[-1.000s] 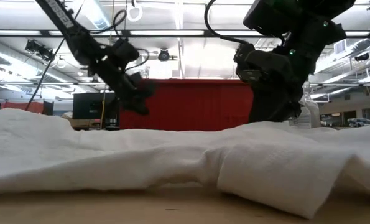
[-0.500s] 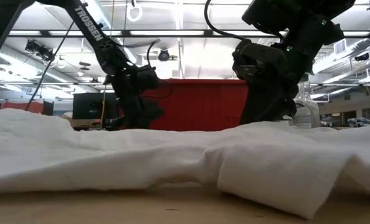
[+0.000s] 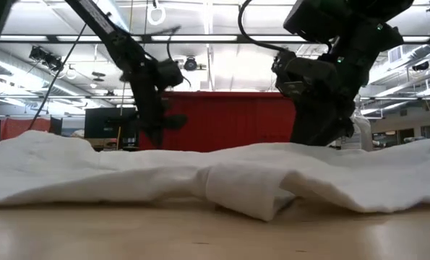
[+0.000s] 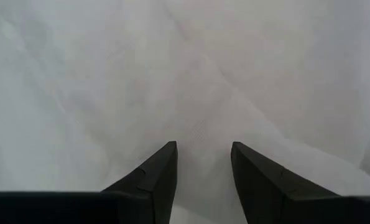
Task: Fold Laundry from Bin
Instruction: Fold the white polo shirt
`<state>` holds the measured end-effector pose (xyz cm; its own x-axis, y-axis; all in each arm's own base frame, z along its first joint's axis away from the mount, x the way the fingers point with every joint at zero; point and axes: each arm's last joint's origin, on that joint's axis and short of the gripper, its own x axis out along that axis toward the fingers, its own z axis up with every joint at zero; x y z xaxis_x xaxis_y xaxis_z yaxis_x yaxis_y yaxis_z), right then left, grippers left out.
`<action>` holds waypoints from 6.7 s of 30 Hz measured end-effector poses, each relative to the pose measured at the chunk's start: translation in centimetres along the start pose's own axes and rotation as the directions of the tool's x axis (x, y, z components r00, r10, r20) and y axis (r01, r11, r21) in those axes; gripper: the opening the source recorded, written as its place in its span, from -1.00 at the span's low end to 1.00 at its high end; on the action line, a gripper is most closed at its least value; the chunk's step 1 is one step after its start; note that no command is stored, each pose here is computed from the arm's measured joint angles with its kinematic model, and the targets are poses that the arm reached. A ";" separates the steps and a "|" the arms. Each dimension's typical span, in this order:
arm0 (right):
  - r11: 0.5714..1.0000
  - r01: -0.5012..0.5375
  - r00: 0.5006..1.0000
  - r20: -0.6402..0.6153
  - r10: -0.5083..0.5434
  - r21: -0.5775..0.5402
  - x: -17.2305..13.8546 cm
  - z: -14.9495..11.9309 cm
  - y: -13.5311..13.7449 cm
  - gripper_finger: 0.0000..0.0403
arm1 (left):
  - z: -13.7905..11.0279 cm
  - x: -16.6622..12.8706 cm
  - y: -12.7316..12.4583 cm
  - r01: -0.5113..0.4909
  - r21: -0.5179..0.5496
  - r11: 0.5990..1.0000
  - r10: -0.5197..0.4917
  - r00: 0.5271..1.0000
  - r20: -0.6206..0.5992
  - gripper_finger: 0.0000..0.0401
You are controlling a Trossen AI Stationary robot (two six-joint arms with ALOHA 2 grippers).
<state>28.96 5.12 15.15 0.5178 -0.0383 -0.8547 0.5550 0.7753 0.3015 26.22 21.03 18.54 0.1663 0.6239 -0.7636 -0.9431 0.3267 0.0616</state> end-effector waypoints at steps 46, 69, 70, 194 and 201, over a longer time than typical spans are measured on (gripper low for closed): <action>0.700 -0.273 0.948 -0.307 0.081 -0.659 -9.4 -7.8 2.3 0.18 | -27.5 -26.8 -8.1 0.471 0.864 -0.175 -0.502 0.713 -0.490 -0.04; 0.698 -0.106 0.987 -0.162 -0.014 -0.708 -10.6 -8.2 1.6 -0.04 | -30.7 -21.2 -7.4 0.319 0.868 -0.380 -0.497 0.721 -0.482 -0.24; 0.686 -0.091 0.986 -0.162 -0.039 -0.722 -10.6 -8.3 1.4 -0.03 | -30.9 -21.0 -7.4 0.308 0.865 -0.397 -0.484 0.730 -0.482 -0.25; 0.821 0.566 0.821 0.148 -0.551 -0.081 -14.6 11.2 -13.0 -0.95 | -3.3 -15.0 5.1 0.097 0.628 0.772 -0.323 0.911 0.257 -0.99; 0.823 0.566 0.814 0.193 -0.549 -0.044 -11.9 13.2 -15.9 -0.95 | -4.4 -10.5 5.9 0.026 0.620 0.784 -0.221 0.945 0.241 -1.00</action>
<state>22.59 -15.10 26.07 0.2424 -0.5781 -0.7791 0.7210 0.6447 -0.2540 17.64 13.33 24.08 0.4354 0.6883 -0.5802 -0.5568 0.7123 0.4272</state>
